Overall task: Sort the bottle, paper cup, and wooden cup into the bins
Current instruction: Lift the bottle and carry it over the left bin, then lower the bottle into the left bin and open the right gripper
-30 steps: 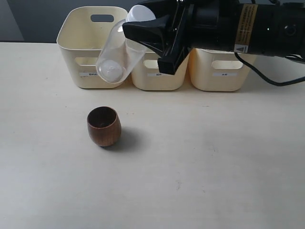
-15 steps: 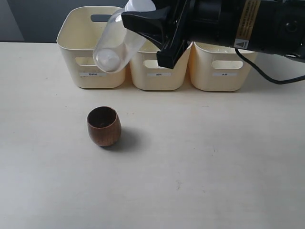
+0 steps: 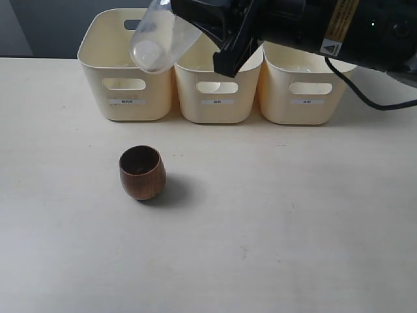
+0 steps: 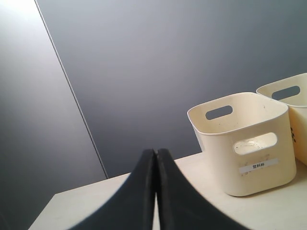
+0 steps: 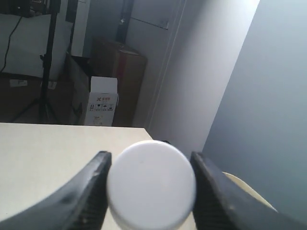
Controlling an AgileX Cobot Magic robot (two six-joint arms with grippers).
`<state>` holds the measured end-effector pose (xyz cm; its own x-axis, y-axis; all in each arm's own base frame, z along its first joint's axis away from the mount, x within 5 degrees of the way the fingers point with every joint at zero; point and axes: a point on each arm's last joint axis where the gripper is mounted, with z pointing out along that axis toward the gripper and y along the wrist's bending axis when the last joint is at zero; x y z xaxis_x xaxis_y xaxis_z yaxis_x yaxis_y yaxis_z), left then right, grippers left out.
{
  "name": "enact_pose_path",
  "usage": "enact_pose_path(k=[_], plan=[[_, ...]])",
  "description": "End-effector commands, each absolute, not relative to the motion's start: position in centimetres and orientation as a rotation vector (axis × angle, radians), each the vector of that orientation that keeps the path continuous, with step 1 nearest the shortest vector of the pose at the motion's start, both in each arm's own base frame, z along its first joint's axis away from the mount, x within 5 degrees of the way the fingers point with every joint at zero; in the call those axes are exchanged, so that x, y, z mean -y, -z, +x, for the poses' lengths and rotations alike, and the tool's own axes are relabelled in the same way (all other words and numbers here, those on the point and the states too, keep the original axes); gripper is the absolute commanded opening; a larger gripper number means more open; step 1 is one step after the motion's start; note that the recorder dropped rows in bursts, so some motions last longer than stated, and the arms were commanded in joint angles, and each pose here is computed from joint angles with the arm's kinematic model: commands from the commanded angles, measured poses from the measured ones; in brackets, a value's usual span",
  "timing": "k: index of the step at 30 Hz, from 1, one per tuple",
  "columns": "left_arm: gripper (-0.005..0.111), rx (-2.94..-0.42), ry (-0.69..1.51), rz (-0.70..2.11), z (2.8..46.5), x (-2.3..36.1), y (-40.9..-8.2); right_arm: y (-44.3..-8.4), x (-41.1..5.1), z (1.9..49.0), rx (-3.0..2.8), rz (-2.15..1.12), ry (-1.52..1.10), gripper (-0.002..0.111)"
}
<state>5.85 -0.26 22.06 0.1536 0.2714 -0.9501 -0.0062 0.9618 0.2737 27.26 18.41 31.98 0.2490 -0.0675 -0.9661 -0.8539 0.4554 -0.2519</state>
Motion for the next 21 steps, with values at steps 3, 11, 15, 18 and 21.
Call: enact_pose_path(k=[3, 11, 15, 18, 21], plan=[[0.0, -1.399, -0.198, 0.224, 5.8, 0.3, -22.1, -31.9, -18.3, 28.6, -1.173, -0.872, -0.624, 0.001], [0.0, -1.399, -0.198, 0.224, 5.8, 0.3, -22.1, -30.3, -20.3, 33.2, -1.174, -0.86, -0.614, 0.001], [0.0, -1.399, -0.198, 0.224, 5.8, 0.3, -22.1, -29.3, -21.5, 36.0, -1.178, -0.85, -0.613, 0.001], [0.0, -1.399, -0.198, 0.224, 5.8, 0.3, -22.1, -28.4, -22.1, 37.7, -1.203, -0.842, -0.599, 0.001], [0.0, -1.399, -0.198, 0.224, 5.8, 0.3, -22.1, -27.4, -22.7, 39.5, -1.244, -0.84, -0.565, 0.001]])
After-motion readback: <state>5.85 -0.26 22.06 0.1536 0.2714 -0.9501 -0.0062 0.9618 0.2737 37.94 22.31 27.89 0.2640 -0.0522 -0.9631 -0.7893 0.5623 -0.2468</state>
